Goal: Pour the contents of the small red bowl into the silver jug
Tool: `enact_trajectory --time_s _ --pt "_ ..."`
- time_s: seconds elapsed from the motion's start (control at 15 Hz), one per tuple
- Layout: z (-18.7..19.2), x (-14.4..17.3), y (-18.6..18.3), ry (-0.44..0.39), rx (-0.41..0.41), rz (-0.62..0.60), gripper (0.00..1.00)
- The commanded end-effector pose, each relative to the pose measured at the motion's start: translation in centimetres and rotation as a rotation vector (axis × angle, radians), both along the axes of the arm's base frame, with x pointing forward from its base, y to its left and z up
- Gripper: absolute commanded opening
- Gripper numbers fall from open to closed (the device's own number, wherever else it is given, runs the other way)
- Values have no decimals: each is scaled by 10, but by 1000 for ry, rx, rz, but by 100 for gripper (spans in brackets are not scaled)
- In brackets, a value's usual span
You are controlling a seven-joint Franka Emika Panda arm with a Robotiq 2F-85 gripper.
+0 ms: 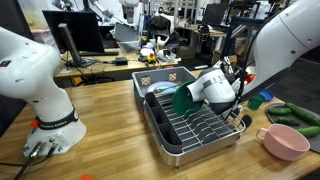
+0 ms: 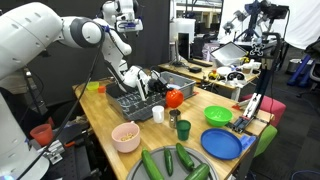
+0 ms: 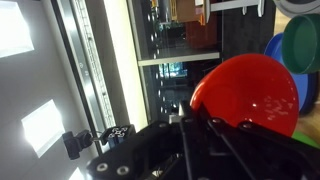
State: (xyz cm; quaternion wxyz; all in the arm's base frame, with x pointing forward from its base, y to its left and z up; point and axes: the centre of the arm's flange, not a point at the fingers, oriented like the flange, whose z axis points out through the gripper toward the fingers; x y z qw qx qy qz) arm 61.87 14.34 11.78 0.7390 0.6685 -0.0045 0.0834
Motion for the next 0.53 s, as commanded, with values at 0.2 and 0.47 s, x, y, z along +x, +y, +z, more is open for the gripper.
enact_trajectory --time_s 0.2,0.47 --pt "0 10 2 6 -20 -1 2" --pt "0 11 1 3 -27 -3 2"
